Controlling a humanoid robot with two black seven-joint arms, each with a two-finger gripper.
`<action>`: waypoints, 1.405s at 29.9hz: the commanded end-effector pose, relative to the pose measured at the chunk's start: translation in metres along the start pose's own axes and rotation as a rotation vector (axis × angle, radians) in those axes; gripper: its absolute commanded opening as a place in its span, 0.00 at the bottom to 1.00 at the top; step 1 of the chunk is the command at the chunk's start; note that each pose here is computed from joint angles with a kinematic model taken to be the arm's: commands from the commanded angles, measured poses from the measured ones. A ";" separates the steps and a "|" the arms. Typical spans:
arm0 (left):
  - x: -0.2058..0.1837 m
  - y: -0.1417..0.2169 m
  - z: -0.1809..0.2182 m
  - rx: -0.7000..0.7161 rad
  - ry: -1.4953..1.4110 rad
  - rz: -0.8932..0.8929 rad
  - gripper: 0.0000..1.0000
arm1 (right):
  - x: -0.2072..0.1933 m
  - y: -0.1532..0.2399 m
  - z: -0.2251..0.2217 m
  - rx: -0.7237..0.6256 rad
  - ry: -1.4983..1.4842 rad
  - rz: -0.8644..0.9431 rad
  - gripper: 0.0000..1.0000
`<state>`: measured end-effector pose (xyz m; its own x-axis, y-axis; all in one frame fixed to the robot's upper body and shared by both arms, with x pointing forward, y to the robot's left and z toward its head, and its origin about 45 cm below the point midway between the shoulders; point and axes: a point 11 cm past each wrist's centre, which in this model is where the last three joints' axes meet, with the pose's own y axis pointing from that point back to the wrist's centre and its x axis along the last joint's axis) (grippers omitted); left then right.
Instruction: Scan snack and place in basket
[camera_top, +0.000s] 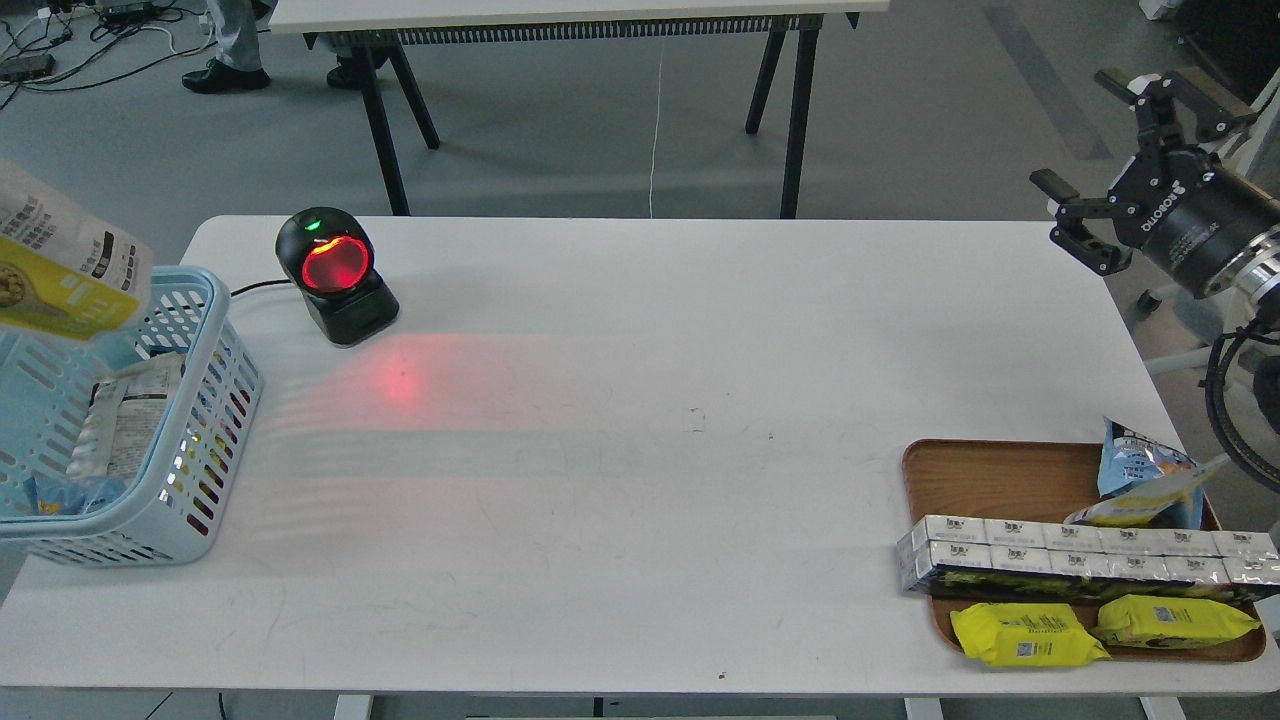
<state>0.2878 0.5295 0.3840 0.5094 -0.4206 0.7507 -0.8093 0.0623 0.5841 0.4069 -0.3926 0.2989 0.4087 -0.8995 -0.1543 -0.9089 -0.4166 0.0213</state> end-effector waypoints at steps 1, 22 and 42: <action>-0.017 0.002 0.000 0.003 0.021 -0.033 0.01 | 0.000 0.001 0.001 -0.003 -0.001 0.002 0.96; -0.042 -0.023 0.023 -0.087 -0.028 -0.175 0.03 | 0.002 0.004 0.007 -0.014 -0.007 0.007 0.96; 0.015 -0.050 0.042 -0.156 -0.157 0.020 0.45 | 0.003 0.007 0.012 -0.024 -0.012 0.012 0.96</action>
<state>0.3112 0.4933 0.3378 0.5343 -0.5418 0.6488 -0.7008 0.1452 0.6984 0.4004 -0.3975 0.2875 0.3970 -0.9027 -0.1659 -0.9112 -0.4093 0.0466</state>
